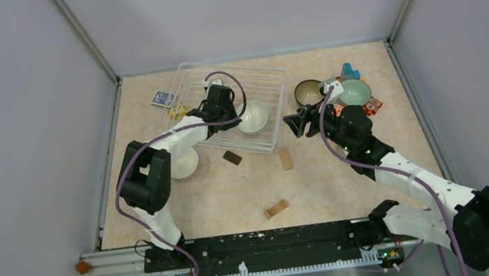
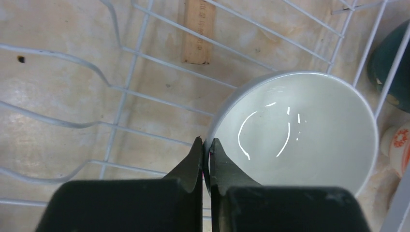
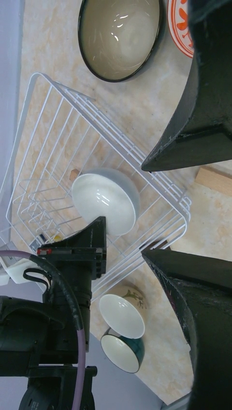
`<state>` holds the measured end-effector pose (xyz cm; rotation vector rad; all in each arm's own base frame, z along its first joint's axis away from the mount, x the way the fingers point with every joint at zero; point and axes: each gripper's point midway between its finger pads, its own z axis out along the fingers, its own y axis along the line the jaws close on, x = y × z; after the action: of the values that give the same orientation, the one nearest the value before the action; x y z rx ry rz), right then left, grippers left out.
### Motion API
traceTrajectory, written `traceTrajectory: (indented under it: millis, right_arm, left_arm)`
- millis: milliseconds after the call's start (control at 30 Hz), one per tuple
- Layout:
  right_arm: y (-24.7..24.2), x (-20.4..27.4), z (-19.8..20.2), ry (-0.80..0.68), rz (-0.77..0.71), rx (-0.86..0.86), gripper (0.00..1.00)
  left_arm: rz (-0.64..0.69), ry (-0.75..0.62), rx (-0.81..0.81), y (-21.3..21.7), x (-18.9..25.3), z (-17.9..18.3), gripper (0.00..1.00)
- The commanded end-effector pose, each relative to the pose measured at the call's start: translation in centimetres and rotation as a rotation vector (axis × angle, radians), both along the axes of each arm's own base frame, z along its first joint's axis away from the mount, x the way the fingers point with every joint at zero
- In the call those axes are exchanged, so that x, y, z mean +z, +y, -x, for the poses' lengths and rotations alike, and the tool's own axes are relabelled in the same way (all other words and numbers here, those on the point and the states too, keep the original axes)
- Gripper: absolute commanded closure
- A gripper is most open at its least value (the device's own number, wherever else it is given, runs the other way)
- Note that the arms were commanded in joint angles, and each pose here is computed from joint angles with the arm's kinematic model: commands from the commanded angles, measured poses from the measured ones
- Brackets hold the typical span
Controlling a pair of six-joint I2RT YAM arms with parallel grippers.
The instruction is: Unload the bowls from the dish rack
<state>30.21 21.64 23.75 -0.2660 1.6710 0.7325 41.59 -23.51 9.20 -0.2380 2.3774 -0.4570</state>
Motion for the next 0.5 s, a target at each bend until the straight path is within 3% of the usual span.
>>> traceTrajectory:
  millis: [0, 467]
  right_arm:
    - [-0.2, 1.3, -0.2, -0.047, -0.019, -0.012, 0.40]
    - [-0.1, 1.6, -0.5, -0.032, -0.006, -0.015, 0.41]
  left_arm:
    - [0.017, -0.158, 0.036, 0.6, 5.5, -1.2, 1.00]
    - [0.082, -0.403, 0.049, 2.7, 15.2, 0.9, 1.00]
